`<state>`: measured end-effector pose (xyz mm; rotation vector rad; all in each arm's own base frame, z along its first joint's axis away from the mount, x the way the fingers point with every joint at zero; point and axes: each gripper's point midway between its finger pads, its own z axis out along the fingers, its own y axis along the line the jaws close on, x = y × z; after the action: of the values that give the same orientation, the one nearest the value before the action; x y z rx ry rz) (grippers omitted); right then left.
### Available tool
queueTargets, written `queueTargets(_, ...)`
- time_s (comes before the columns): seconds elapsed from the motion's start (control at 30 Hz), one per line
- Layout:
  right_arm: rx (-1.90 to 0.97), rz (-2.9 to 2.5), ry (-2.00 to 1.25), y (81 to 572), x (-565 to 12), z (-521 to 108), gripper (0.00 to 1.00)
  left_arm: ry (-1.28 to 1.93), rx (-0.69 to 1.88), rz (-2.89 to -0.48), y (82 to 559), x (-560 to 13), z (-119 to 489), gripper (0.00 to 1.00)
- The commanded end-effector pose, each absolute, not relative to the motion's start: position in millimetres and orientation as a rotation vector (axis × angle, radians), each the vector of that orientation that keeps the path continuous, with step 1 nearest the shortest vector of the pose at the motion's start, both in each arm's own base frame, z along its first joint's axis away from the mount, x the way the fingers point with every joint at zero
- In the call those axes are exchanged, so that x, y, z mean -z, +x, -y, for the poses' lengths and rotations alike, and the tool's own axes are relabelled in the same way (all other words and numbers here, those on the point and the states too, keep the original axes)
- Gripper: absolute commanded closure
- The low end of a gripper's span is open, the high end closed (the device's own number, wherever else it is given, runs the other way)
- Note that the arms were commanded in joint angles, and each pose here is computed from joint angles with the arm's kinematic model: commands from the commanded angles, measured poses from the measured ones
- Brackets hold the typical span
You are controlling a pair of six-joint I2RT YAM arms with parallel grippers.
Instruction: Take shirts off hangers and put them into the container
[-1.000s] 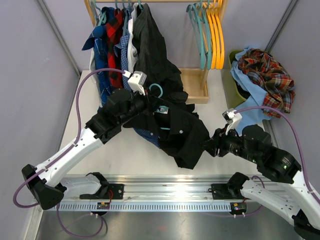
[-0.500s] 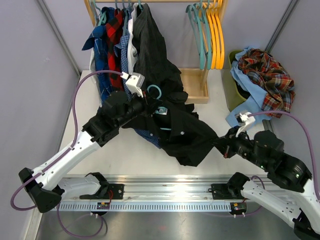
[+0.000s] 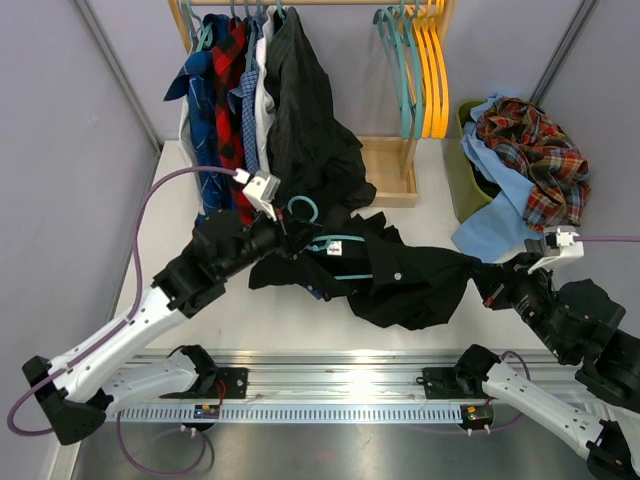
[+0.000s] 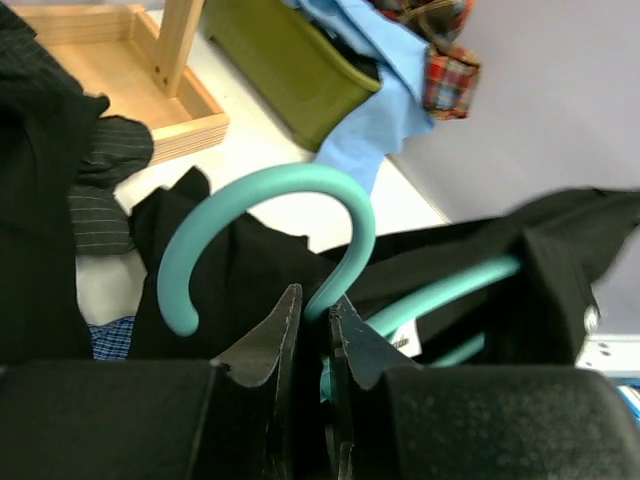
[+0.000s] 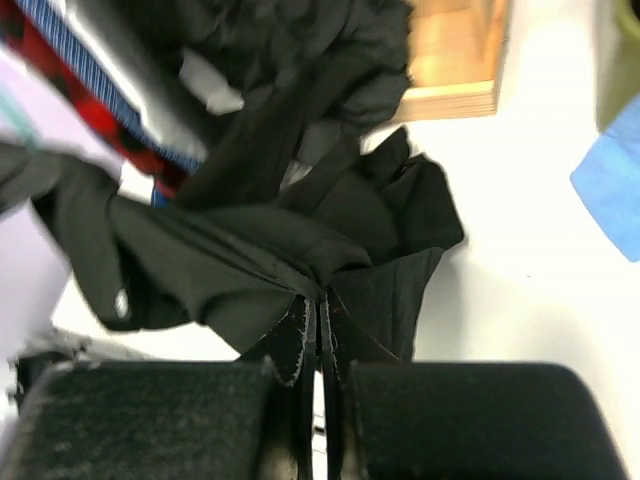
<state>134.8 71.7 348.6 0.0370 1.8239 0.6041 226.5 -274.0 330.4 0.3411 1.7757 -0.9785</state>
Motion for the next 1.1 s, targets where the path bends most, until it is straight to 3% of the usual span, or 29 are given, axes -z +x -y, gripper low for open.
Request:
queueTargets(0.0,-0.382,-1.635,0.449,139,-369,13,1.0,0.205,0.761,-1.783,238,-320,219,0.91)
queueTargets(0.2,-0.365,-1.501,0.639,141,-378,39,1.0,0.162,0.708,-1.814,210,-305,180,0.91)
queueTargets(0.47,-0.373,-1.543,0.594,158,-362,14,1.0,0.1,0.686,-1.813,187,-295,149,0.91)
queueTargets(0.63,-0.554,-1.741,0.248,181,-335,-82,1.0,0.088,0.776,-1.769,183,-309,157,0.91)
queueTargets(0.8,-0.759,-2.022,-0.061,202,-266,-196,1.0,0.107,1.012,-1.602,177,-360,186,0.91)
queueTargets(1.07,-0.834,-2.149,-0.157,216,-187,-252,1.0,0.117,1.381,-1.263,150,-444,207,0.9)
